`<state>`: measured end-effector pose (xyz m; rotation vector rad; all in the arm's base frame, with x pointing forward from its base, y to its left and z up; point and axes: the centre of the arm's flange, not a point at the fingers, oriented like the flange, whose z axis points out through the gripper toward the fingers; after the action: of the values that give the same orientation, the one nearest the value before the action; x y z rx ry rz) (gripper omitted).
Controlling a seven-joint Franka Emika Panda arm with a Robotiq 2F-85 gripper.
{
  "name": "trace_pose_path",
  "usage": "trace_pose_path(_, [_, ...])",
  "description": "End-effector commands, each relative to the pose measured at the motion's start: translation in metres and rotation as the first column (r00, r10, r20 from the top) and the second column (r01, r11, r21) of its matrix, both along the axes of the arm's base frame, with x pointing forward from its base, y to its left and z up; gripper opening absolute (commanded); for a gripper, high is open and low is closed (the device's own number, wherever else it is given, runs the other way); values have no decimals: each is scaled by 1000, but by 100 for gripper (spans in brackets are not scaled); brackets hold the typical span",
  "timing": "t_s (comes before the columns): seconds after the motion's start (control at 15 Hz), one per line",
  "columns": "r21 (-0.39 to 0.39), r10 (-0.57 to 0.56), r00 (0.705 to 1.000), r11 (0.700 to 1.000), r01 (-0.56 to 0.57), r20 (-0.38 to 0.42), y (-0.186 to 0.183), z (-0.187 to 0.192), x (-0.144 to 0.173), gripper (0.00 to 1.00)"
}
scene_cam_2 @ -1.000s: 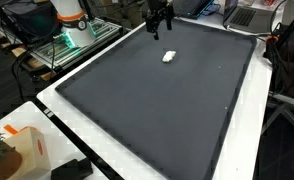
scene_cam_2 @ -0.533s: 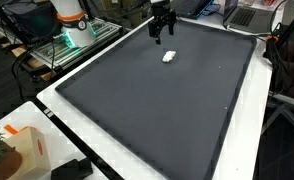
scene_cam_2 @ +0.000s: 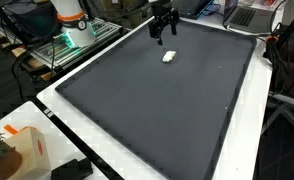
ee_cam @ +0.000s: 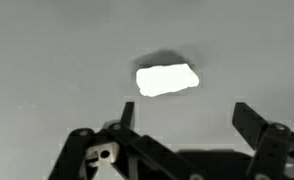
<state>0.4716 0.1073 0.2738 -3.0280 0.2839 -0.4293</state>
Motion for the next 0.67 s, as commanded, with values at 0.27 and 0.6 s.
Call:
trace_pose_path(0.27, [-26, 5, 996, 1000, -3, 89, -3, 2, -25, 100])
trace_pose_path(0.6, [-49, 26, 996, 999, -22, 82, -6, -4, -44, 100])
